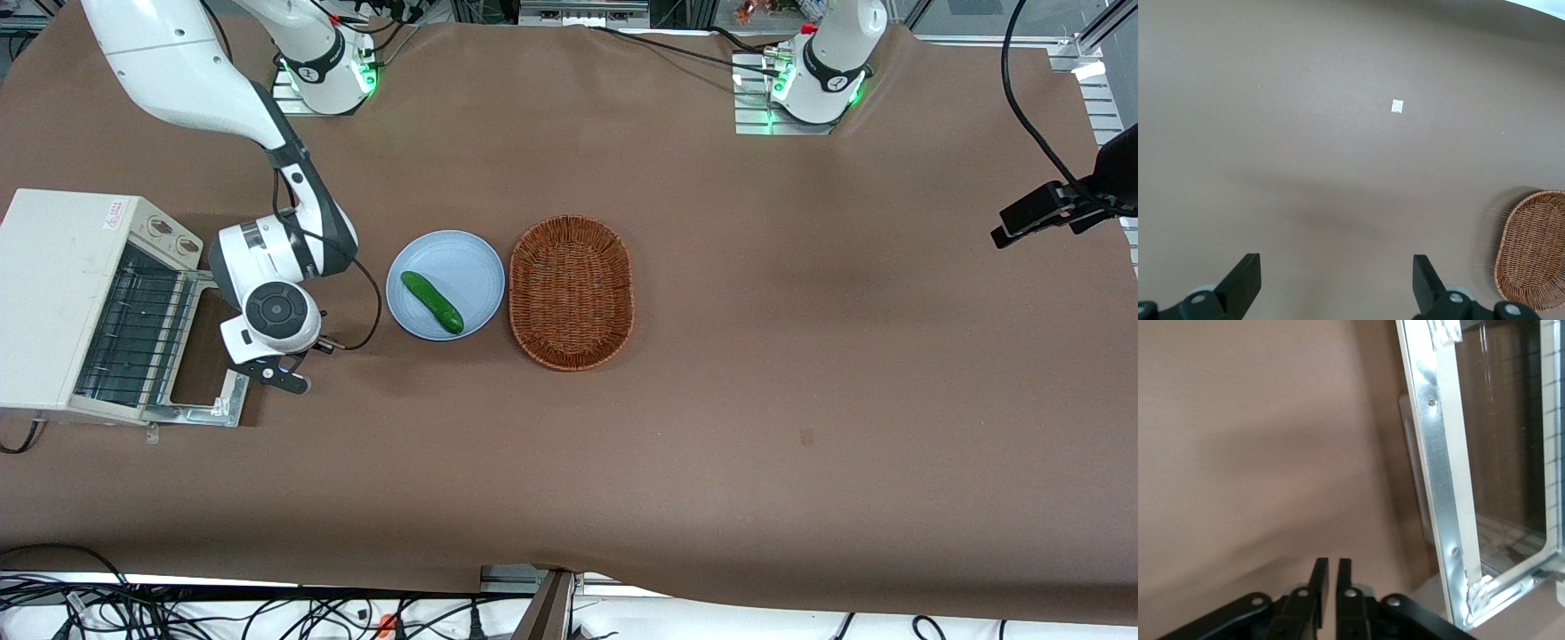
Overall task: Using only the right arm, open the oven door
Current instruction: 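Release the handle and lift the right gripper away from the door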
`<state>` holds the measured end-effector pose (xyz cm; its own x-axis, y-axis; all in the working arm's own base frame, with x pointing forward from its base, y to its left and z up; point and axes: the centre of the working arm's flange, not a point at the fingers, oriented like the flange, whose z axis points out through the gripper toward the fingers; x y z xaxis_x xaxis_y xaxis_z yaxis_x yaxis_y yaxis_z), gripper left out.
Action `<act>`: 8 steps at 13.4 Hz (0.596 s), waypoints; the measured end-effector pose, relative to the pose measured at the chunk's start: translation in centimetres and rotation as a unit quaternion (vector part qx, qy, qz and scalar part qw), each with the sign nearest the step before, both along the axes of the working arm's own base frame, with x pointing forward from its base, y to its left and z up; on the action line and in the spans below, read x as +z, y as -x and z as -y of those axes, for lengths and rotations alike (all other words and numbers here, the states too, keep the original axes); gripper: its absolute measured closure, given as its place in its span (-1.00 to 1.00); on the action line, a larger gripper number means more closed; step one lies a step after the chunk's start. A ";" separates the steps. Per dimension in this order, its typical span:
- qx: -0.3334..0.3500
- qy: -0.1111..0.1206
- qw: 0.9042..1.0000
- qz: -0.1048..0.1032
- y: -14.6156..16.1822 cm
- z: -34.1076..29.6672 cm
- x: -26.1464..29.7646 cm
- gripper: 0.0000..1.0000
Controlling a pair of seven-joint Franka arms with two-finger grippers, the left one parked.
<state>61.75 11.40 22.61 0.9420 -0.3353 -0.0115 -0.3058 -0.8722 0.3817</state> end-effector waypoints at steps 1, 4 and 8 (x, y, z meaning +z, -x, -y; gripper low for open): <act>0.002 -0.016 1.000 0.006 -0.2 -0.6 2.1 0.44; 0.021 -0.087 0.996 0.005 -0.3 -1.1 9.8 -0.20; 0.067 -0.174 0.980 -0.070 0.4 3.2 21.2 -1.00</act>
